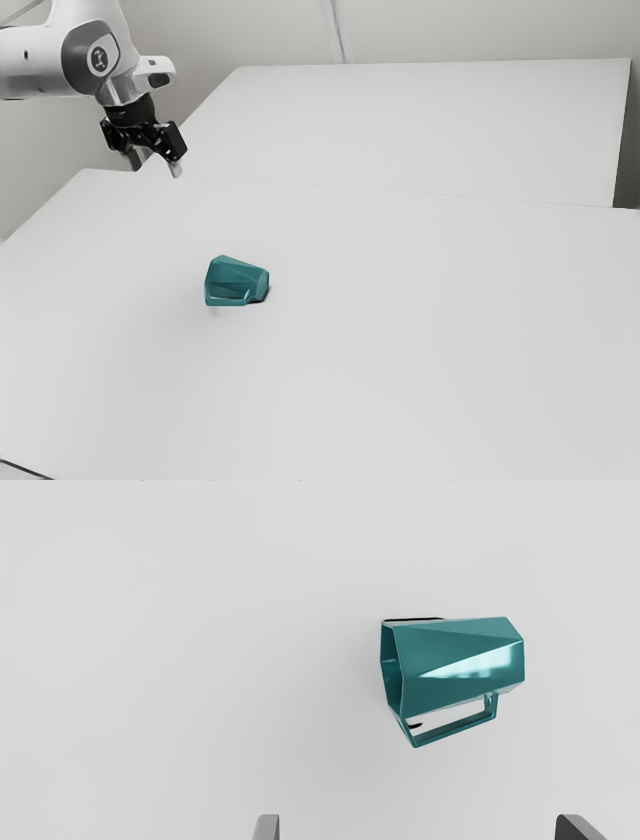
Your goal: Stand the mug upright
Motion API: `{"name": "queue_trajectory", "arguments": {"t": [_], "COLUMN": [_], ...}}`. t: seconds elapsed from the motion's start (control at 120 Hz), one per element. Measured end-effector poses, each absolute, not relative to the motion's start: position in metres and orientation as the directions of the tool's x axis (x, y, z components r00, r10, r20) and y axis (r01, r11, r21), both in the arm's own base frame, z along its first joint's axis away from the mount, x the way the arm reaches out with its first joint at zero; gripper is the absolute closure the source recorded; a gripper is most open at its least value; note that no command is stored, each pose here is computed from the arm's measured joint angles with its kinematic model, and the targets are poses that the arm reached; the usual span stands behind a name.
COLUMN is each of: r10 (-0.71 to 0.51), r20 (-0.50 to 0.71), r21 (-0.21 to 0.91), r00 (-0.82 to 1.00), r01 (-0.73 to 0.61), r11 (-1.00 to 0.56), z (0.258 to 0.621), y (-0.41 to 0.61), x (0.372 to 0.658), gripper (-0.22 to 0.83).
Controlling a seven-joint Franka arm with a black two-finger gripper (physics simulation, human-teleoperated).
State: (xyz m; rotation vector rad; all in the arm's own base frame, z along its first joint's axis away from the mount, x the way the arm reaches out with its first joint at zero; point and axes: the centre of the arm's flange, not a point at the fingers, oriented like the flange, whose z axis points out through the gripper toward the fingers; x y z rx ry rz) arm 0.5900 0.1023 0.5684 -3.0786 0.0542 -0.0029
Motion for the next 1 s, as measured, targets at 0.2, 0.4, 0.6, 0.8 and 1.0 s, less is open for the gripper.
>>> {"name": "queue_trajectory", "arguments": {"t": [0.2,0.4,0.6,0.8,1.0], "r10": [-0.033,0.012,0.040,0.051,0.073], "r20": [-0.006,-0.048,-0.093,-0.084,-0.064], "r21": [-0.001,0.114,0.230,0.323,0.439], "r00": [0.999,0.999,0.995,0.995,0.995], "r01": [-0.033,0.017,0.061,0.075,0.093], "r11": [-0.999,-0.993,-0.971,-0.943,-0.893], "z": [0.552,0.508,0.443,0.404,0.365], "y": [0.108,0.131,0.139,0.150,0.170], "x": [0.586,0.582,0.579,0.584,0.588], "gripper": [0.00,0.00,0.00,0.00,0.00]}}
